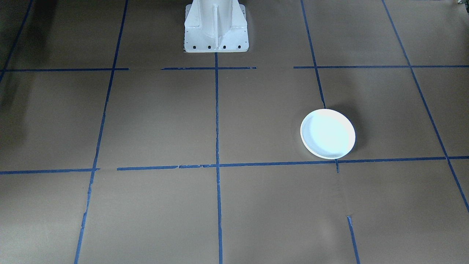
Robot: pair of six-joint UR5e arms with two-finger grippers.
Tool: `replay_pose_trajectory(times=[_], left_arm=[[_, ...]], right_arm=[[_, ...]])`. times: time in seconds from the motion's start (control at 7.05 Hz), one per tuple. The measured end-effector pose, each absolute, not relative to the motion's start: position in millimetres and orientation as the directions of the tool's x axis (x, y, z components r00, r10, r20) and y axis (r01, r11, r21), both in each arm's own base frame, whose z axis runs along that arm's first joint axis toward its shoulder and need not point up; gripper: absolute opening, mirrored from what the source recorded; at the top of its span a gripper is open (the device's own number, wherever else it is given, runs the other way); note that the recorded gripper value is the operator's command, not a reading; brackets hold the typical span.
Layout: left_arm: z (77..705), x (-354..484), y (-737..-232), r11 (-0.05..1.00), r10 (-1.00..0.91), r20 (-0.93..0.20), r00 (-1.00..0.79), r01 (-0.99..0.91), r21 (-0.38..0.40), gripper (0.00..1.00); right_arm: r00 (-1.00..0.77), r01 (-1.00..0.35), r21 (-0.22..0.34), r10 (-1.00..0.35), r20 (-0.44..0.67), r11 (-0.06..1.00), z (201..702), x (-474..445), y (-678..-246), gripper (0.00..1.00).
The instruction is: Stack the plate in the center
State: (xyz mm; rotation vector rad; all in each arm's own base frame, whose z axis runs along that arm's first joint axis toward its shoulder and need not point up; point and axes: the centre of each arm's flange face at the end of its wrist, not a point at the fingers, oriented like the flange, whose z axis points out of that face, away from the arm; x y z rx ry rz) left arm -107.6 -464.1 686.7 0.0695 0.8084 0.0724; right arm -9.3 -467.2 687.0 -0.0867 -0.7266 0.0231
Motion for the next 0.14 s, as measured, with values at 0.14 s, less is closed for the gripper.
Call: replay_pose_trajectory(times=[0.14], left_arm=[[686.7, -107.6, -464.1, 0.995, 0.091, -0.719, 0.689, -0.038, 0.090, 1.00]], right_arm=[[0.747, 0.009, -0.087, 0.051, 0.662, 0.996, 687.1, -9.2, -467.2, 1.00]])
